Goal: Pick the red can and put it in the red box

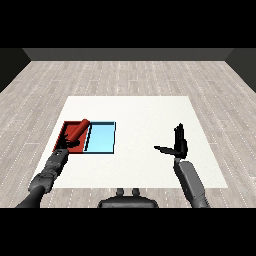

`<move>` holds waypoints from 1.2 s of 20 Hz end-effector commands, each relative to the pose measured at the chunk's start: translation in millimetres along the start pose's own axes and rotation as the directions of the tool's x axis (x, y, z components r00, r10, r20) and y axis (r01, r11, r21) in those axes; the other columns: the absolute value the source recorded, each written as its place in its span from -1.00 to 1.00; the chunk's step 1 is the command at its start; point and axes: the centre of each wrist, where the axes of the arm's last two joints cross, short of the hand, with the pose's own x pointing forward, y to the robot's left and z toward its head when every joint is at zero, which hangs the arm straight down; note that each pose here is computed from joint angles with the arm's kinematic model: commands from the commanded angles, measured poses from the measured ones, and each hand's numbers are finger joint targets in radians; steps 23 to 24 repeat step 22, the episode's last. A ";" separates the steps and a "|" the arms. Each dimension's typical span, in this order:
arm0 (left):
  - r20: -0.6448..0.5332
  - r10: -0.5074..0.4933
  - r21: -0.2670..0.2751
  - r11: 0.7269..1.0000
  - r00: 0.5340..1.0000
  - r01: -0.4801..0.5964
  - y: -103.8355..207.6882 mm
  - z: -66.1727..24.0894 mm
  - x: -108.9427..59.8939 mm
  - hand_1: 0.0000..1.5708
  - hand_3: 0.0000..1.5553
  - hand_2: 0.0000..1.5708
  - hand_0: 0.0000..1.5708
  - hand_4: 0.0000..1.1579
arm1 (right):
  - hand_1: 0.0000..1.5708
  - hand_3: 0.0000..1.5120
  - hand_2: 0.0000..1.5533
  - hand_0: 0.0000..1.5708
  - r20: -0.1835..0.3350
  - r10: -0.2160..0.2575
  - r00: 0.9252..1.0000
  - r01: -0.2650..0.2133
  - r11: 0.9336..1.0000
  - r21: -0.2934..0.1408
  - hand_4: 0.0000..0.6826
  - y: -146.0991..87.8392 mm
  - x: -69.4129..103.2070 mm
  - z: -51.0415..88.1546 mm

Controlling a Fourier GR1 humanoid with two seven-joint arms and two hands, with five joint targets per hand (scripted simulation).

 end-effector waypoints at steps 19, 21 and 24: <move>0.433 0.429 -0.215 0.903 0.792 -0.371 23.6 -7.9 54.6 -0.72 -1.00 -1.00 -0.72 -1.00 | -1.00 -1.00 -1.00 -1.00 0.054 -0.089 0.995 0.084 0.993 0.083 -1.00 0.6 9.1 7.5; 0.511 0.505 -0.330 0.862 0.695 -0.384 7.8 1.6 75.1 -1.00 -1.00 -1.00 -1.00 -1.00 | -1.00 -1.00 -1.00 -1.00 0.079 -0.089 0.993 0.081 0.992 0.096 -1.00 -2.6 16.3 3.4; 0.520 0.505 -0.337 0.863 0.689 -0.377 -0.1 5.9 64.1 -1.00 -1.00 -1.00 -1.00 -1.00 | -1.00 -1.00 -1.00 -1.00 0.063 -0.086 0.994 0.078 0.988 0.131 -1.00 -8.9 17.3 6.7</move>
